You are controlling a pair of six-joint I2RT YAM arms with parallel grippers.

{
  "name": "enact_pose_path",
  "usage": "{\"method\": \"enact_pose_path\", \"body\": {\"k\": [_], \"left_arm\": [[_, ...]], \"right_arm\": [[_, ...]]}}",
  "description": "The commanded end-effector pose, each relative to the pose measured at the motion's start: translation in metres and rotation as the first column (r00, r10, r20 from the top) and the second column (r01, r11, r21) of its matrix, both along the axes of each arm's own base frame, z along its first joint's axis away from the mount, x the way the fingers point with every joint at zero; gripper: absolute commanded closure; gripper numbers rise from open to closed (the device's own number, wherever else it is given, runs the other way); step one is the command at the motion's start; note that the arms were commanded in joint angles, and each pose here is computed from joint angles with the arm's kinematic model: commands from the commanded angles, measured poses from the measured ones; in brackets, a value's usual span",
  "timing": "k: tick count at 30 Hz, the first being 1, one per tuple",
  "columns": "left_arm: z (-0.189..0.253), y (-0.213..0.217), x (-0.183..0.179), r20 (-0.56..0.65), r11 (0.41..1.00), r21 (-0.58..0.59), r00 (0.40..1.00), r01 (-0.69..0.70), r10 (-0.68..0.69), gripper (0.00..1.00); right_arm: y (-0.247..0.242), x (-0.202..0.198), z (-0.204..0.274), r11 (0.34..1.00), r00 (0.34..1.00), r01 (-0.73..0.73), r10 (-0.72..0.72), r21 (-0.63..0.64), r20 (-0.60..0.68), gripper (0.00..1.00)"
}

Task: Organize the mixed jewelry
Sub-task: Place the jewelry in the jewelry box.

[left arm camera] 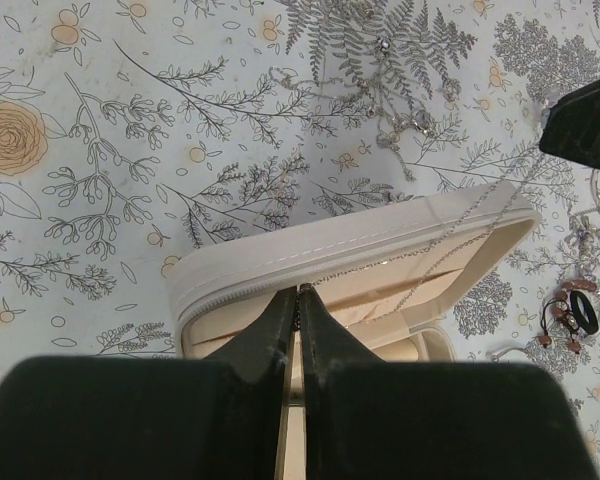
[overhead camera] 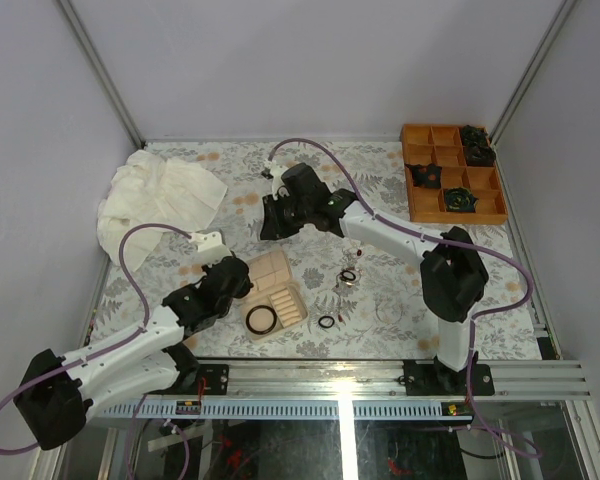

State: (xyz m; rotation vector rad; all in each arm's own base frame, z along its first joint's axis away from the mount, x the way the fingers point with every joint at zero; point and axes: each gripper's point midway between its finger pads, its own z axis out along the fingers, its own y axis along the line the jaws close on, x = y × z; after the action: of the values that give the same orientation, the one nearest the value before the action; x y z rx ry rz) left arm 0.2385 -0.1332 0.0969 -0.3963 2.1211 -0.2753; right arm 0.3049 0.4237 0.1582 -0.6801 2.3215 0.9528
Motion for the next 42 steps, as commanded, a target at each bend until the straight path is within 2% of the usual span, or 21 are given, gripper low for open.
{"method": "enact_pose_path", "body": {"k": [1,9,19,26,36,42], "left_arm": [[0.027,-0.005,0.015,0.079,0.999,-0.046,0.997,-0.019,0.022,1.0],[0.052,-0.006,0.005,0.124,0.992,-0.126,0.992,0.019,-0.004,1.0],[0.068,-0.006,0.003,0.151,0.988,-0.153,0.988,0.035,-0.011,0.96],[0.078,-0.005,0.003,0.175,0.985,-0.169,0.985,0.038,-0.008,0.99],[0.077,-0.007,0.009,0.18,0.989,-0.147,0.984,0.029,-0.002,1.0],[0.064,-0.006,0.015,0.17,0.992,-0.123,0.985,0.005,0.016,1.0]], "right_arm": [[0.008,0.008,0.023,0.999,0.999,-0.012,0.011,0.049,0.038,0.84],[-0.002,0.001,0.05,0.997,0.997,-0.008,0.002,0.072,0.076,0.84],[-0.014,-0.008,0.105,0.992,0.99,-0.011,-0.008,0.126,0.144,0.84],[-0.021,-0.01,0.148,0.987,0.977,-0.017,-0.017,0.161,0.211,0.84],[-0.019,-0.003,0.159,0.99,0.972,-0.016,-0.018,0.142,0.236,0.84],[-0.014,0.003,0.143,0.993,0.976,-0.015,-0.012,0.118,0.218,0.84]]}}
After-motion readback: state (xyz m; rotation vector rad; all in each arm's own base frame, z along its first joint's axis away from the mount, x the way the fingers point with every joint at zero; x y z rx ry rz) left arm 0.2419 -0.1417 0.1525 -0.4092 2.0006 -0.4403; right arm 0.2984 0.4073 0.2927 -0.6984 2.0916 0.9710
